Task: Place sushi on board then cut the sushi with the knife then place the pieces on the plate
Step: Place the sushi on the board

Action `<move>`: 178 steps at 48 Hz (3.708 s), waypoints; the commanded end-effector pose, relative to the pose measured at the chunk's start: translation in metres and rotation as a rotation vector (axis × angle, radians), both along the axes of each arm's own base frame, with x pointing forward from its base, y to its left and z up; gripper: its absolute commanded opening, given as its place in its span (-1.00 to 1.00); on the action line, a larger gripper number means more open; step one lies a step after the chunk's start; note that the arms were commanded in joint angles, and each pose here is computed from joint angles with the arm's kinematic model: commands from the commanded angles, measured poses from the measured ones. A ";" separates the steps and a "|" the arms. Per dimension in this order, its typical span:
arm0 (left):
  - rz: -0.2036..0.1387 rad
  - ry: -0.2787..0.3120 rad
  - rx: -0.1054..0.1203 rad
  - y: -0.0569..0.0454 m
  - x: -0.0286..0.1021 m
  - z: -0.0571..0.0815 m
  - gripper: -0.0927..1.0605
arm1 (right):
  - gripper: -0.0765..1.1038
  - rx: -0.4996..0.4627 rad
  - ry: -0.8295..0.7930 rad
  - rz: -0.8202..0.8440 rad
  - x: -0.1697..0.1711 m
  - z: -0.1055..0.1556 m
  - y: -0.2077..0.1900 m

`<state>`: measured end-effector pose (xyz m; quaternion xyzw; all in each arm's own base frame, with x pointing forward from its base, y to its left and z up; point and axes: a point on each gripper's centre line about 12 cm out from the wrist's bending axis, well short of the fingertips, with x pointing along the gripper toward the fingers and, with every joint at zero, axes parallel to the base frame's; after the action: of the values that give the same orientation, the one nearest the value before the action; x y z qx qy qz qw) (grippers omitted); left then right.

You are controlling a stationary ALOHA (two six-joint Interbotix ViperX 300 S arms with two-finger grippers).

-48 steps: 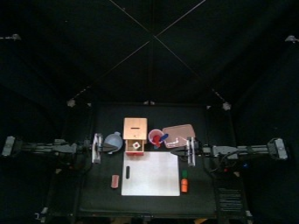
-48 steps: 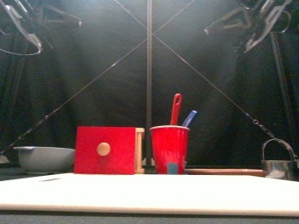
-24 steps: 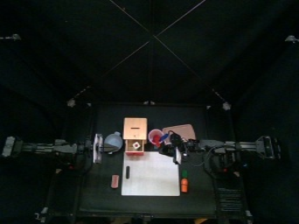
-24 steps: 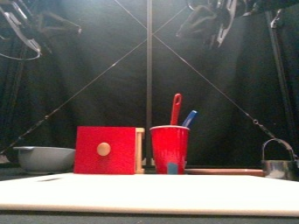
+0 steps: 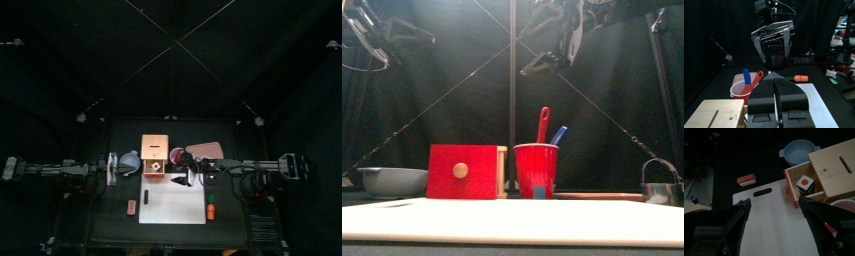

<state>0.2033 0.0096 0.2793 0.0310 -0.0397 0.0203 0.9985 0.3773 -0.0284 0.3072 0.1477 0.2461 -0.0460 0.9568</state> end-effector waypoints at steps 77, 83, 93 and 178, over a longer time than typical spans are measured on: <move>0.220 0.073 -0.066 0.041 -0.013 -0.026 -0.79 | 0.88 0.008 0.548 -0.575 0.150 -0.062 -0.024; 0.219 0.067 -0.068 0.041 -0.012 -0.025 -0.79 | 0.87 0.004 0.569 -0.596 0.157 -0.070 -0.026; 0.216 0.057 -0.062 0.041 -0.012 -0.022 -0.79 | 0.87 -0.003 0.586 -0.650 0.160 -0.073 -0.034; 0.203 0.028 -0.049 0.039 -0.011 -0.018 -0.79 | 0.28 0.004 0.633 -0.690 0.162 -0.098 -0.044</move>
<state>0.1888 0.0477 0.2493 0.0072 -0.0045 0.1228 0.9924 0.5384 -0.0706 0.1826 0.1911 0.4851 -0.4057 0.7507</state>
